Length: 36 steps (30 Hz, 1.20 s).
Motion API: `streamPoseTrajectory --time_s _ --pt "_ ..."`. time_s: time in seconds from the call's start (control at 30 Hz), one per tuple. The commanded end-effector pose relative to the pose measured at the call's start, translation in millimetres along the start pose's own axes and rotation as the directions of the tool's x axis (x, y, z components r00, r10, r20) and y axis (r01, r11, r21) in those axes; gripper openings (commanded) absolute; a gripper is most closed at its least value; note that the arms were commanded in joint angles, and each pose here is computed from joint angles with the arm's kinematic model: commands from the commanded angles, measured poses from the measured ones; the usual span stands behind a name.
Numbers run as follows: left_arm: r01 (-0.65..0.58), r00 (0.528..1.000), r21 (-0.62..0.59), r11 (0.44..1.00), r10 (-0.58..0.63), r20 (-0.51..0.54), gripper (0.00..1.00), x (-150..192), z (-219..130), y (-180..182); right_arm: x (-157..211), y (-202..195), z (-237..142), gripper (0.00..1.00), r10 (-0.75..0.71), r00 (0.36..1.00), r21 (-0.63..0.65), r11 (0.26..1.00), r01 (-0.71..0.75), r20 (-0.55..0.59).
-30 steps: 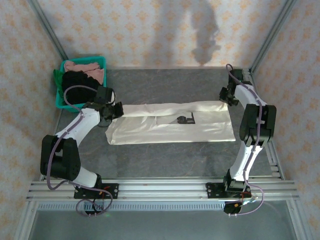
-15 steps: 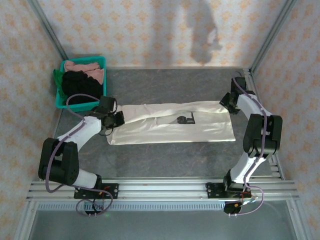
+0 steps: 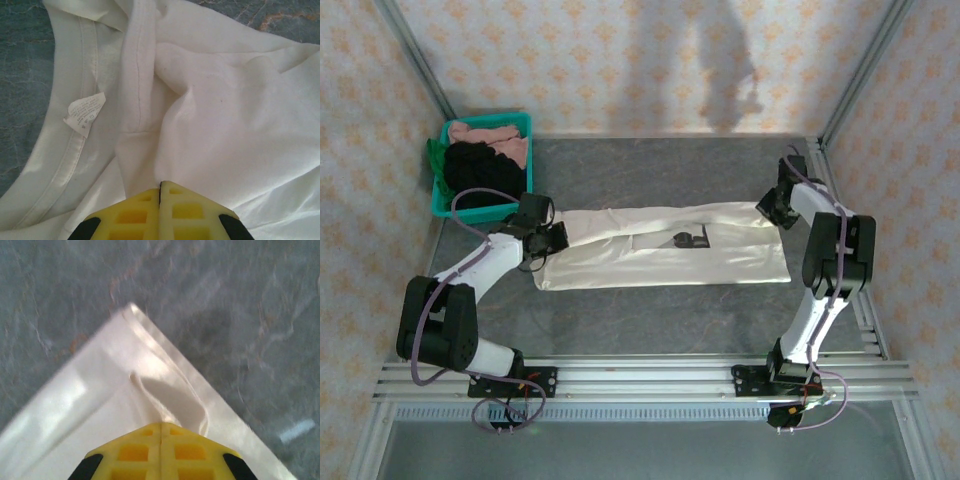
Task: Fold and stack the t-shirts
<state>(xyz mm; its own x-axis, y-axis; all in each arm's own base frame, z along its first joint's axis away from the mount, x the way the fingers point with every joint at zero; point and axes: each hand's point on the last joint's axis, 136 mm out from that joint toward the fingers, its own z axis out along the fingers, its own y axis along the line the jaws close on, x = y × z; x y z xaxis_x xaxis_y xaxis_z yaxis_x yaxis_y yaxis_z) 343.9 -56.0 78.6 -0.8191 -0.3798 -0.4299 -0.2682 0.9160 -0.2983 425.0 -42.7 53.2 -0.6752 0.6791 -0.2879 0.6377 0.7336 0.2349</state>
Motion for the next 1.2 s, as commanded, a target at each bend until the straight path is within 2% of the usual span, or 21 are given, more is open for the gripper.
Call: streamPoseTrajectory --time_s 0.0,0.1,0.17,0.23,0.27,0.3,0.37,0.43,0.5,0.67,0.83,0.97,1.1,1.17 --pt "0.024 0.999 -0.048 0.999 -0.023 0.024 0.00 -0.2 -7.2 9.6 11.6 -3.2 -34.1 0.00 0.014 1.000 -0.058 0.998 -0.013 0.026" --pt "0.027 0.999 -0.063 0.998 -0.025 0.028 0.00 3.0 -8.3 13.6 37.4 -22.6 -33.0 0.00 0.026 1.000 -0.023 0.999 -0.026 -0.009" --pt "0.027 0.999 -0.075 0.997 -0.025 0.028 0.00 6.7 -8.7 18.0 52.5 -37.5 -31.1 0.11 0.041 0.999 0.016 0.999 -0.041 -0.028" --pt "0.026 0.999 -0.099 0.995 -0.023 0.027 0.00 12.1 -10.1 24.8 61.2 -49.2 -32.7 0.12 0.049 0.998 0.041 0.998 -0.048 -0.027" --pt "0.025 0.999 -0.110 0.994 -0.023 0.024 0.00 14.4 -10.5 28.0 61.2 -52.3 -34.7 0.15 0.059 0.998 0.047 0.997 -0.058 -0.016" --pt "0.022 1.000 -0.117 0.993 -0.020 0.021 0.00 17.1 -10.9 30.4 57.1 -53.6 -38.4 0.23 0.073 0.997 0.045 0.996 -0.073 0.008" --pt "0.020 1.000 -0.128 0.992 -0.017 0.020 0.00 20.7 -11.2 33.9 45.4 -43.9 -44.5 0.28 0.090 0.995 0.012 0.996 -0.090 0.035" --pt "0.016 1.000 -0.130 0.991 -0.014 0.016 0.00 23.9 -9.8 36.1 28.0 -20.4 -48.1 0.41 0.104 0.993 -0.068 0.993 -0.101 0.052" --pt "0.014 1.000 -0.135 0.991 -0.012 0.013 0.00 25.0 -9.0 37.3 11.2 -3.3 -46.3 0.47 0.114 0.992 -0.107 0.988 -0.107 0.061" --pt "0.009 1.000 -0.138 0.990 -0.006 0.017 0.00 26.3 -8.6 39.0 -21.5 15.7 -28.3 0.56 0.113 0.992 -0.082 0.991 -0.108 0.062" --pt "0.005 1.000 -0.147 0.989 -0.003 0.015 0.00 25.0 -6.4 39.7 -22.7 19.8 7.1 0.48 0.098 0.995 -0.027 0.995 -0.099 -0.021" --pt "0.004 1.000 -0.160 0.987 -0.002 0.014 0.00 23.9 -6.2 41.5 -16.6 23.5 12.5 0.41 0.067 0.997 -0.027 0.997 -0.068 -0.050" --pt "0.006 1.000 -0.168 0.986 -0.002 0.021 0.00 22.2 -7.6 42.5 -11.6 21.4 2.2 0.18 0.039 0.998 -0.025 0.999 -0.040 -0.051" --pt "0.005 1.000 -0.173 0.985 -0.002 0.021 0.00 22.0 -8.7 43.2 -8.7 16.7 -7.0 0.10 0.028 0.999 -0.018 0.999 -0.029 -0.040"
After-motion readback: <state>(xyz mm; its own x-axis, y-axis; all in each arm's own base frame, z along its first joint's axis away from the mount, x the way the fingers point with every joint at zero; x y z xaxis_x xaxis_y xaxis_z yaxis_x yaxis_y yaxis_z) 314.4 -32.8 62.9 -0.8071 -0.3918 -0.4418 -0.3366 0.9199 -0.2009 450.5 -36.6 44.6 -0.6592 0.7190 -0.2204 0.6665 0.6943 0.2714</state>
